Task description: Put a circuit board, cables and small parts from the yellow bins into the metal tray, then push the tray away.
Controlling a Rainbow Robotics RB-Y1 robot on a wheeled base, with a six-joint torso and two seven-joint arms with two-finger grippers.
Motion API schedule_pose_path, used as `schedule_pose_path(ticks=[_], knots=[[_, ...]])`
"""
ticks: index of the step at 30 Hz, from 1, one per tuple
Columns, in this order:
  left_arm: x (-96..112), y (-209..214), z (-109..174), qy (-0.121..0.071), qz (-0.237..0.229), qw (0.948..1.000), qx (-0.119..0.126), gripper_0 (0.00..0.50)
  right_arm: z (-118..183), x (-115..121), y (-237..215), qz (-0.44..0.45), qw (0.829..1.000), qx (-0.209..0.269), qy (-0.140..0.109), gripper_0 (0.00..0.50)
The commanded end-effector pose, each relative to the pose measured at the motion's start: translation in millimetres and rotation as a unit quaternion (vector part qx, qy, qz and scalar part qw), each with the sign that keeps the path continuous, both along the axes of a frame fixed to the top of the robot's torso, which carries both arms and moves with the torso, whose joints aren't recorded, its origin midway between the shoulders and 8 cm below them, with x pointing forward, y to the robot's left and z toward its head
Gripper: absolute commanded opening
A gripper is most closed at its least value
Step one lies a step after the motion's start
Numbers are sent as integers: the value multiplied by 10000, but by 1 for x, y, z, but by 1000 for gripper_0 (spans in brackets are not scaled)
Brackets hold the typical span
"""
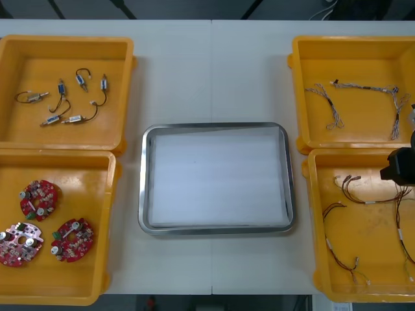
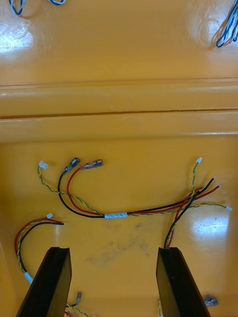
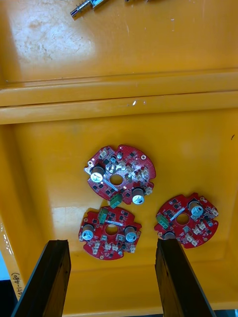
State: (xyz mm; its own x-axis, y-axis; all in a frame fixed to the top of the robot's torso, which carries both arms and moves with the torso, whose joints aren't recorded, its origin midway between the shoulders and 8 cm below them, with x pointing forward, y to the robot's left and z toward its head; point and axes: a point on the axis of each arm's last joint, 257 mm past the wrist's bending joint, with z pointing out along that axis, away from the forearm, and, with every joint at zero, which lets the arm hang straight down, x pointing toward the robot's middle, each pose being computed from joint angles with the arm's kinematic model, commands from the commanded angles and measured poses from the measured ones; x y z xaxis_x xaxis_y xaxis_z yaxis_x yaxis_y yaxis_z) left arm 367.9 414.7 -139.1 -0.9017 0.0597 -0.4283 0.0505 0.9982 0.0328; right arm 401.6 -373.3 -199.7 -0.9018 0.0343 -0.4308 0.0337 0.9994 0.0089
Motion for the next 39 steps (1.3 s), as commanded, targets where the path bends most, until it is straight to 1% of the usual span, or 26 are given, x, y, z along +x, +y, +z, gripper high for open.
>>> schedule_pose_path(ticks=[1,39], knots=[[3,7,12,-115,186,9998,26,500,-2,-1,6,147,9999,6,-4,500],[3,7,12,-115,186,9998,26,500,-2,-1,6,147,9999,6,-4,500]])
